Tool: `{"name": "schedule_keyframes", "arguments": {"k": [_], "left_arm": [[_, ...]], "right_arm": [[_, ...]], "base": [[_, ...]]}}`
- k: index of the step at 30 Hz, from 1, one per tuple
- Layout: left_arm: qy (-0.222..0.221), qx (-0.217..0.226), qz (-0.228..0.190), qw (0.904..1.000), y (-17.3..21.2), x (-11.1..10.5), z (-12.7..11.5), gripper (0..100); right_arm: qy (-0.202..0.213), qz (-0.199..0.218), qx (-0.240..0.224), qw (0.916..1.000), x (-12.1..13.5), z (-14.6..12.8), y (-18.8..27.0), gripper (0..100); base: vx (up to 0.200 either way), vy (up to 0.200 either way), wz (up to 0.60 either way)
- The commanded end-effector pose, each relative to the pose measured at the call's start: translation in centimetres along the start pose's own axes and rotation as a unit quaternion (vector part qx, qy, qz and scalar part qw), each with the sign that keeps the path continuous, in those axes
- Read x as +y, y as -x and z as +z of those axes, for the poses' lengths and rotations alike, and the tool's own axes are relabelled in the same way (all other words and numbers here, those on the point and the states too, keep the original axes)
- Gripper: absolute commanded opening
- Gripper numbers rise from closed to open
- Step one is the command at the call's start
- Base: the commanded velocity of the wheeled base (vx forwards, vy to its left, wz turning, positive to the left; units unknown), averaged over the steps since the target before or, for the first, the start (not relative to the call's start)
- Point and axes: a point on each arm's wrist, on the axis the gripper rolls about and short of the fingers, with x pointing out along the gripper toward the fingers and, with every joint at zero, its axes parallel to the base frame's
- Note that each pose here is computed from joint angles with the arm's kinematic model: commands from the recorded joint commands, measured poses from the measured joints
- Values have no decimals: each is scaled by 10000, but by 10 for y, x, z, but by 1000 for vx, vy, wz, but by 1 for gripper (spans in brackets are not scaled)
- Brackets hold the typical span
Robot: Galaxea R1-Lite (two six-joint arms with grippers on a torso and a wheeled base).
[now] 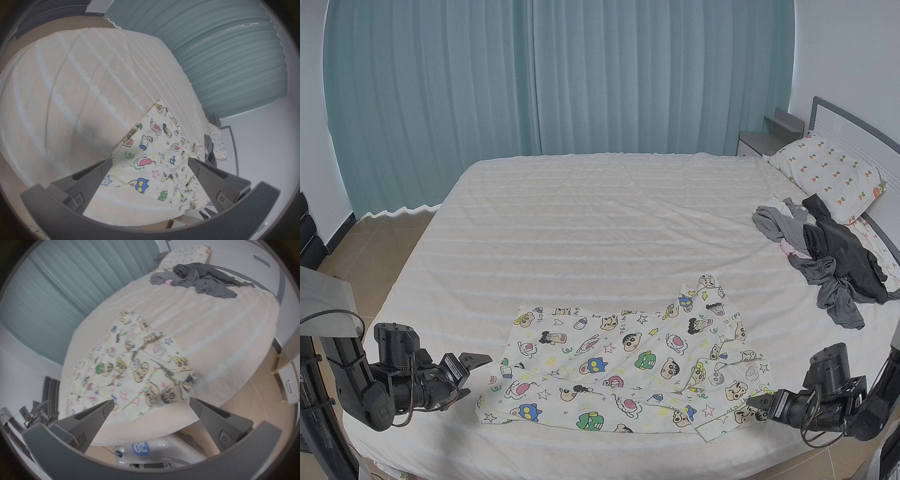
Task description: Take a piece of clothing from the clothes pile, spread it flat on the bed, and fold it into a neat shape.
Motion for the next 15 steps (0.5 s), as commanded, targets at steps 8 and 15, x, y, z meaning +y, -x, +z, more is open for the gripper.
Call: {"name": "schedule_keyframes", "arguments": {"k": [8,15], "left_arm": [[-68,136,-591,9981,5,6,-7,100],[-149,135,-622,9979,3,10,-12,100]], "right_arm": [[591,876,403,9936,-30,59,-45,100],[594,736,807,9922,-45,58,-82,100]], "base": [[0,0,0],[0,0,0]]}}
